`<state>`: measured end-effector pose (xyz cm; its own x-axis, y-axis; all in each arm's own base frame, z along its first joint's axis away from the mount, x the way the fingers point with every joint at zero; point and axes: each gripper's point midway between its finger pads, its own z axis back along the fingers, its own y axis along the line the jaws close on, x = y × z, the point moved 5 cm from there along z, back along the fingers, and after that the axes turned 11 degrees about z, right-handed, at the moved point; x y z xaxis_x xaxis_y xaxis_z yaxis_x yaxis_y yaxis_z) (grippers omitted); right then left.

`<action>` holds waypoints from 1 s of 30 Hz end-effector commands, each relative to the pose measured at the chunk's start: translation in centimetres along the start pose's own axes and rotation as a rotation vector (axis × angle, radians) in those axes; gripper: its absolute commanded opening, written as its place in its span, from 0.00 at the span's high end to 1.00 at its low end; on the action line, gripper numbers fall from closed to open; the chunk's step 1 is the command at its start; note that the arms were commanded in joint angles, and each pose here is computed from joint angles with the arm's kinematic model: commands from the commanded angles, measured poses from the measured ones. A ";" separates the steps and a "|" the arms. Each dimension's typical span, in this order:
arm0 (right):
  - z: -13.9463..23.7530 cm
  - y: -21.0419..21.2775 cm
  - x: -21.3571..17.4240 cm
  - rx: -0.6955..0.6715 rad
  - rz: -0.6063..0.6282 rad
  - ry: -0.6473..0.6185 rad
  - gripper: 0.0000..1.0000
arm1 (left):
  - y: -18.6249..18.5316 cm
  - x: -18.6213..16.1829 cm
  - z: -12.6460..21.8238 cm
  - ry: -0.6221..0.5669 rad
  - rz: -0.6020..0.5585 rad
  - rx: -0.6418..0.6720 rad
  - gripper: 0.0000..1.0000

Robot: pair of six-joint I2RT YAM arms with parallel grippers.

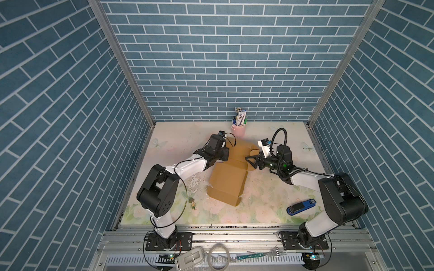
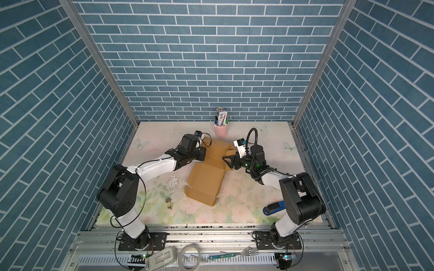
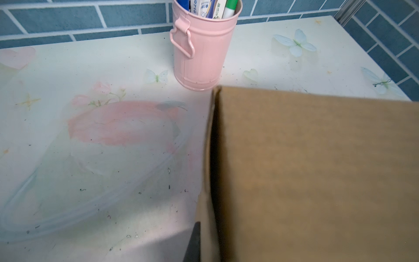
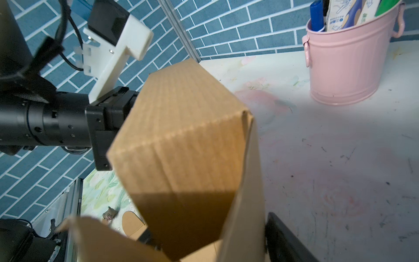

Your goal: Fold the paper box

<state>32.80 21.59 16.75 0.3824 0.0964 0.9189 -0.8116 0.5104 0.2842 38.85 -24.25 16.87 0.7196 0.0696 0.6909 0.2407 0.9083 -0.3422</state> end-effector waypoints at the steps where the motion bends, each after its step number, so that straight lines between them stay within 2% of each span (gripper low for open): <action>1: 0.3 0.4 1.5 0.019 -0.010 -0.031 0.30 | -0.8 0.0 -0.3 0.087 0.039 -0.045 0.97; 12: 1.1 0.0 3.0 0.059 -0.015 -0.080 0.30 | -1.2 0.9 0.2 0.185 0.038 -0.001 0.97; 18: 1.5 1.1 3.7 0.115 0.001 -0.106 0.26 | -0.7 0.7 0.0 0.175 0.050 0.027 0.98; 30: 2.5 1.9 4.2 0.123 -0.021 -0.148 0.20 | 0.6 -0.1 -0.8 0.134 0.073 0.081 0.98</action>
<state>32.62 20.75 20.03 0.3868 -0.0132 0.9221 -0.8218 0.4487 0.3512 39.17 -24.53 16.91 0.8205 0.0715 0.5672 0.1648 0.9205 -0.3544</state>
